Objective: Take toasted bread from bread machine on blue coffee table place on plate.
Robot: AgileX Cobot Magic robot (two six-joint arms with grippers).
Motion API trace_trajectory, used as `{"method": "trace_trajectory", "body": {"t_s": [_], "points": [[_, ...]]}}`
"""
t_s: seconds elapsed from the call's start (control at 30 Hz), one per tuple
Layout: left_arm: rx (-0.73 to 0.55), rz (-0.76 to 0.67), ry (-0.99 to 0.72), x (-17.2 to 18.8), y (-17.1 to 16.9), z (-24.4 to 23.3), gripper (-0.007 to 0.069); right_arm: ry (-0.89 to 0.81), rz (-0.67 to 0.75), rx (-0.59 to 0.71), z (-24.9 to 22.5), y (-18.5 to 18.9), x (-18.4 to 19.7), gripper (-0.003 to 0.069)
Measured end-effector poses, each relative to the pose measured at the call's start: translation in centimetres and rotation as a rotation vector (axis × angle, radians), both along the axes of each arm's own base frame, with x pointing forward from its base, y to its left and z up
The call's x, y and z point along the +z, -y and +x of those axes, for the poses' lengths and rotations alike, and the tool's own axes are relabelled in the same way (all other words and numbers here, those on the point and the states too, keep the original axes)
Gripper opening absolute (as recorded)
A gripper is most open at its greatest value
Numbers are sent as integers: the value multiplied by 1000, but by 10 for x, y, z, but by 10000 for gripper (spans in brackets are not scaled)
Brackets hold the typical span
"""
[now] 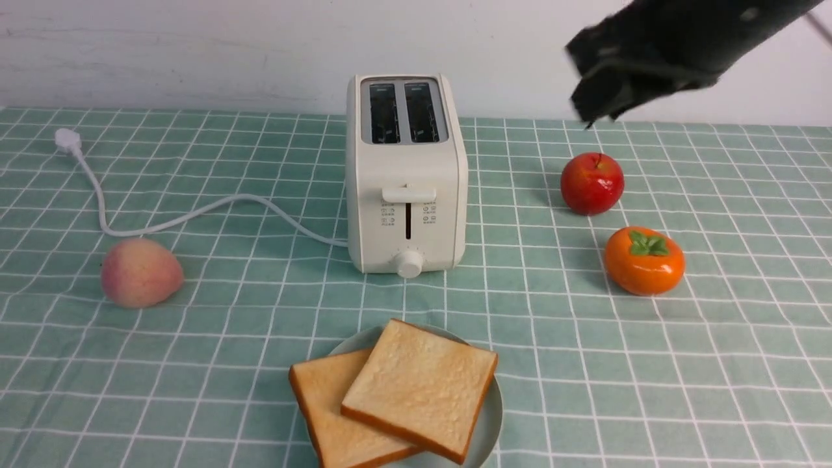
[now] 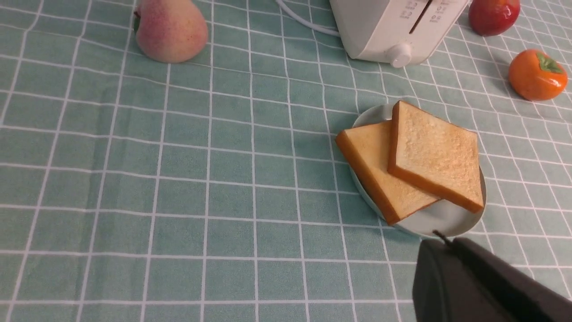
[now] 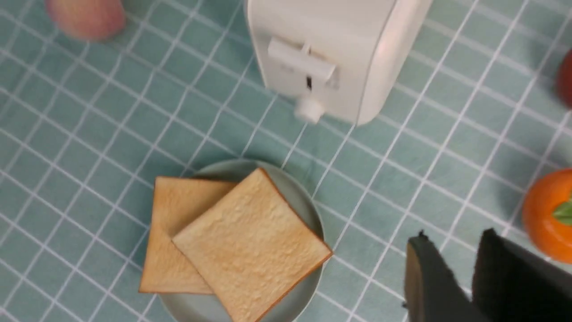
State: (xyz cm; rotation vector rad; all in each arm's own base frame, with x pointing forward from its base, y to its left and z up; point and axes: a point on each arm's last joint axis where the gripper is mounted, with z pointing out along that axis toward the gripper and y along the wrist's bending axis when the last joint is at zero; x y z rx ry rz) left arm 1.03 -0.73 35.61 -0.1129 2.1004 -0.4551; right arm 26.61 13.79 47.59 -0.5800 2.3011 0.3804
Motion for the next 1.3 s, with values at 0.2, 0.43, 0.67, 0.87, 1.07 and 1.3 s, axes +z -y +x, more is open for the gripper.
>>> {"method": "trace_trajectory", "body": {"t_s": [0.2,0.43,0.67,0.87,1.07,1.3], "points": [[5,-26,87,7,1,4,-14,221,98,-105,-96,53,63,-16],[10,-61,204,18,1,7,-14,481,183,-246,-201,116,30,1],[13,-70,226,10,3,16,-13,766,343,-277,-242,138,-82,3],[10,-87,212,-9,8,27,-13,816,419,-260,-236,132,-143,11],[-8,-126,159,-20,12,30,-8,783,477,-271,-232,130,-155,22],[-12,-127,137,-22,12,29,-3,787,484,-273,-232,130,-155,34]]}}
